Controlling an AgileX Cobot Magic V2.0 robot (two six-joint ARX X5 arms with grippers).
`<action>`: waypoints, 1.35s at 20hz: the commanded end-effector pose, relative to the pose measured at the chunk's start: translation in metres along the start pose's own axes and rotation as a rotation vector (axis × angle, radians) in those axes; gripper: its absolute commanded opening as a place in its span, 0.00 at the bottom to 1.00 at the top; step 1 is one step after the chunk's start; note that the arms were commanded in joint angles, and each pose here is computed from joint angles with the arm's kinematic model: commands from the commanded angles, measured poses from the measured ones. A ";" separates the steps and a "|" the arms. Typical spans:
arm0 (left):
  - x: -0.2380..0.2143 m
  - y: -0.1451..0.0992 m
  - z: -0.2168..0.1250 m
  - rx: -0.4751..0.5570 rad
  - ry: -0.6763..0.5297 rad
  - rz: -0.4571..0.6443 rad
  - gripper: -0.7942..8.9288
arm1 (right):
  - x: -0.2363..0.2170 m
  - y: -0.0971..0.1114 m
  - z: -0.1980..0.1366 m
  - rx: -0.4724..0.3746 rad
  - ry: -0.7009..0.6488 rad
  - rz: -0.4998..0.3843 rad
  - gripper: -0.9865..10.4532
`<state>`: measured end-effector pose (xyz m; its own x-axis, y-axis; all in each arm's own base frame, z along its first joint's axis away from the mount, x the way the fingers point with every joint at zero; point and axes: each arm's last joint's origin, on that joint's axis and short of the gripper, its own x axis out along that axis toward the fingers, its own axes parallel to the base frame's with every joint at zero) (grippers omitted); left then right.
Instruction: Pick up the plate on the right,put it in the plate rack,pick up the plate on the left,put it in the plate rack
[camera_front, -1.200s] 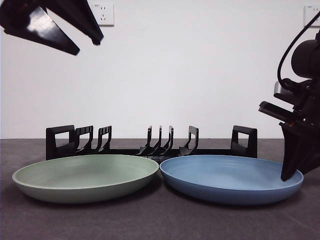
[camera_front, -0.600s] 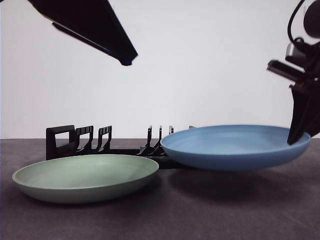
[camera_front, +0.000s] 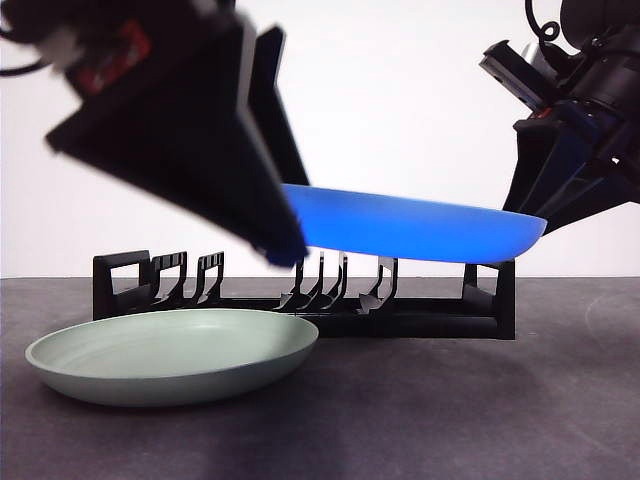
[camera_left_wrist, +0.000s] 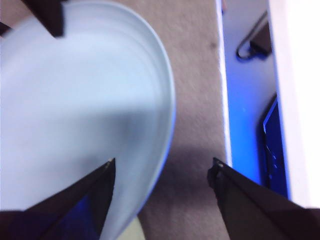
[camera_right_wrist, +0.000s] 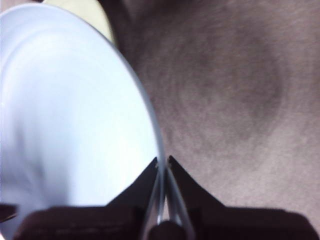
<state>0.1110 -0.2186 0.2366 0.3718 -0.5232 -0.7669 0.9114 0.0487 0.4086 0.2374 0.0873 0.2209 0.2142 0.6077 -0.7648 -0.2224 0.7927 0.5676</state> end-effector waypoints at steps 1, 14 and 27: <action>0.006 -0.002 -0.002 0.015 0.032 -0.020 0.40 | -0.002 0.004 0.003 -0.002 -0.008 0.010 0.08; 0.007 -0.002 -0.002 0.014 0.039 -0.023 0.07 | -0.013 0.014 0.008 -0.053 -0.036 0.098 0.08; 0.007 0.016 0.005 -0.207 -0.078 0.107 0.07 | -0.091 0.050 0.005 -0.343 -0.517 0.152 0.37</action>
<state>0.1254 -0.2262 0.2403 0.4479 -0.5708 -0.6882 0.8925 0.2394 0.3822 0.2110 0.0719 0.3199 0.5660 0.7247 -0.3931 -0.5574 0.6877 0.4652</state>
